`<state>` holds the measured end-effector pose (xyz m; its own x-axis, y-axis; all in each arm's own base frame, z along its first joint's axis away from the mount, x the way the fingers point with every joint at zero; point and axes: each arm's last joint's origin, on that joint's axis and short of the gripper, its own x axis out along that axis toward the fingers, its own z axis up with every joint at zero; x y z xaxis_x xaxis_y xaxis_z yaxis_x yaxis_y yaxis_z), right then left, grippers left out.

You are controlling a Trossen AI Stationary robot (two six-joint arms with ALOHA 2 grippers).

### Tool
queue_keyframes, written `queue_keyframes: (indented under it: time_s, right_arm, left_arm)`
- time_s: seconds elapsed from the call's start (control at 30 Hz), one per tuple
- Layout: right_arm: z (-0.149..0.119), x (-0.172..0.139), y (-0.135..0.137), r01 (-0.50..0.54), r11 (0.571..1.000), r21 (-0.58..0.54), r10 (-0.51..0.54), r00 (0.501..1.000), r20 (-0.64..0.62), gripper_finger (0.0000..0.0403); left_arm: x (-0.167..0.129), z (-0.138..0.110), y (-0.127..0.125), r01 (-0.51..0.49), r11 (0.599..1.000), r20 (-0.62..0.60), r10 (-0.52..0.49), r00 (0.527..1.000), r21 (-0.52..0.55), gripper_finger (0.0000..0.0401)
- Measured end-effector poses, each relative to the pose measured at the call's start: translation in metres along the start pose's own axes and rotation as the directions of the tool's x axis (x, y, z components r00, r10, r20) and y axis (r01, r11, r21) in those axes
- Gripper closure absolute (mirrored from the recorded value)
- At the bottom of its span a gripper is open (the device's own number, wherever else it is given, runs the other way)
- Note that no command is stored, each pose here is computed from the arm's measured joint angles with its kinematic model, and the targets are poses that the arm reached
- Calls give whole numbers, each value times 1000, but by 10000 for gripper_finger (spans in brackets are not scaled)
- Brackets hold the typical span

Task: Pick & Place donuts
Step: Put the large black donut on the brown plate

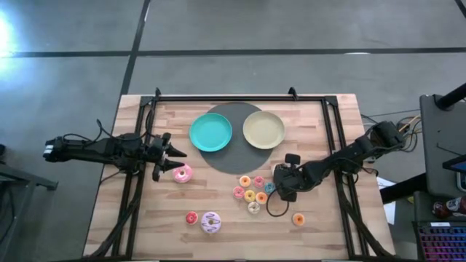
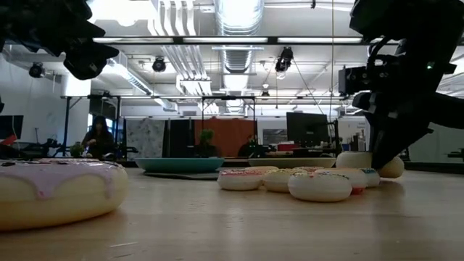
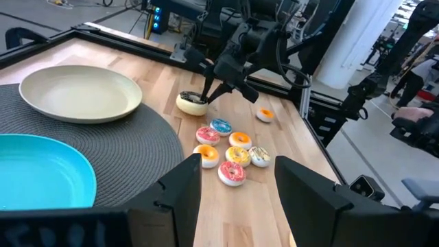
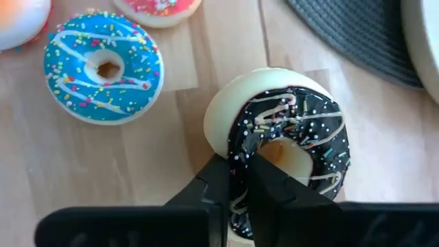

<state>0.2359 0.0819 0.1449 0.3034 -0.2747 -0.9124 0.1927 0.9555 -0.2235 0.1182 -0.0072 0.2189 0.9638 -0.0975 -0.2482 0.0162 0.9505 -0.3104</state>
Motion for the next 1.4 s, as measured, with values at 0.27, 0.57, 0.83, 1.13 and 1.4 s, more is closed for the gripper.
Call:
queue_keyframes:
  time_s: [0.27,0.57,0.83,1.13,1.4]
  right_arm:
    - [4,-18,-9,27,1000,12,-28,994,103,383]
    - [21,-39,-45,95,995,21,-97,963,252,383]
    - [48,-34,-93,185,983,22,-183,941,284,383]
    - [79,-2,-149,144,989,32,-148,960,237,379]
    - [95,37,-182,129,991,35,-133,982,137,379]
  left_arm:
    - [0,0,0,0,1000,-1,0,1000,1,241]
    - [0,0,0,0,1000,-1,0,1000,2,241]
    - [0,0,0,0,1000,-1,0,1000,2,241]
    - [0,0,0,1,1000,2,-1,1000,3,241]
    - [0,0,0,0,1000,3,0,1000,3,241]
